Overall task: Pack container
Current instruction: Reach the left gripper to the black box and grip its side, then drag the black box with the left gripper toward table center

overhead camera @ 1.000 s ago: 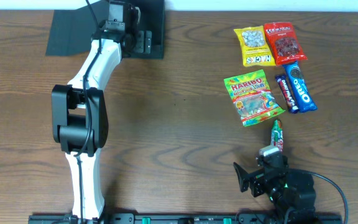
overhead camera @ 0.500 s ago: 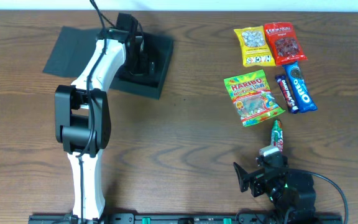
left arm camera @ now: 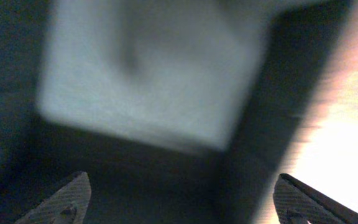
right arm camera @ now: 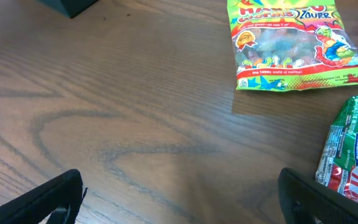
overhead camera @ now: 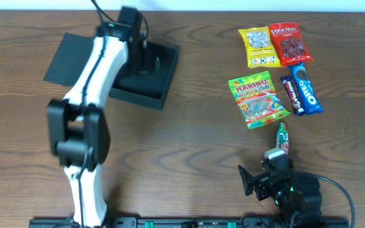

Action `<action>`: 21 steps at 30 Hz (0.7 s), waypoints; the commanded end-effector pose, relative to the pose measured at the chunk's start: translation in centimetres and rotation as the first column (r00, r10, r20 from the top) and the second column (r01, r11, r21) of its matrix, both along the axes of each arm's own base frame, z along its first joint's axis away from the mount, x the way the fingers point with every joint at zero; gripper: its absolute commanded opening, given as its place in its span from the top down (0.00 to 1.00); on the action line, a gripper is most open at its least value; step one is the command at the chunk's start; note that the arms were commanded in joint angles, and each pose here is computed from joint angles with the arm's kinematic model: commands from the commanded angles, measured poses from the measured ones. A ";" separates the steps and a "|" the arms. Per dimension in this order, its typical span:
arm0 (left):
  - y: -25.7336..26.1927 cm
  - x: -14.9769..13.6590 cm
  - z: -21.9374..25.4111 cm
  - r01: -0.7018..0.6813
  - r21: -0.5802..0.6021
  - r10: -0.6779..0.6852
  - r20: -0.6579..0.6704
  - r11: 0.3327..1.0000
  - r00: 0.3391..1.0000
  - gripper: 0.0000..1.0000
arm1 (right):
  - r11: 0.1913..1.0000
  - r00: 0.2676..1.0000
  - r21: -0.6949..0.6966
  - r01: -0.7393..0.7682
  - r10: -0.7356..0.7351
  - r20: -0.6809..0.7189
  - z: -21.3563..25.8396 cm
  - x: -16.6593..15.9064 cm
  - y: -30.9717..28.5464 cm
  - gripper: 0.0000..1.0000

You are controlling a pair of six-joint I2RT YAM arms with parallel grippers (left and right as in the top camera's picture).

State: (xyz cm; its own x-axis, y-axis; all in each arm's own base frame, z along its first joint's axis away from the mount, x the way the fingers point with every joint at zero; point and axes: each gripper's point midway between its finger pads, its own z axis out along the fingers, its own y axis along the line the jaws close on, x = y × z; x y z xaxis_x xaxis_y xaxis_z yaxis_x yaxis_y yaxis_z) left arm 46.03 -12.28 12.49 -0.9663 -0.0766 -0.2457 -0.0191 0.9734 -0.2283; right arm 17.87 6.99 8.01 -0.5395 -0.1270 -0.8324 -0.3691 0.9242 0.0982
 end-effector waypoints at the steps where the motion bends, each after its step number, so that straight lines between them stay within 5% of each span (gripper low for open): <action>1: -1.6 -0.3 8.0 0.012 -0.141 0.008 0.144 0.990 0.990 0.05 | 1.000 1.000 -0.013 -0.015 0.015 0.005 -0.2 -0.1 0.1 0.01; 8: -2.4 -0.3 9.8 0.025 -0.197 0.012 0.184 0.980 0.983 0.05 | 1.000 1.000 -0.013 -0.015 0.015 0.005 -0.2 -0.1 0.1 0.01; 10: -0.8 -0.8 8.9 -0.120 -0.151 0.139 0.118 0.981 0.983 0.05 | 1.000 1.000 -0.013 -0.015 0.015 0.005 -0.2 -0.1 0.1 0.01; 14: 4.3 -3.4 6.8 -0.506 0.038 0.506 0.008 0.862 0.863 0.05 | 1.000 1.000 -0.013 -0.015 0.015 0.005 -0.2 -0.1 0.1 0.01; 21: 5.7 -5.2 3.4 -0.683 0.110 0.691 -0.057 0.722 0.721 0.05 | 1.000 1.000 -0.013 -0.015 0.015 0.005 -0.2 -0.1 0.1 0.01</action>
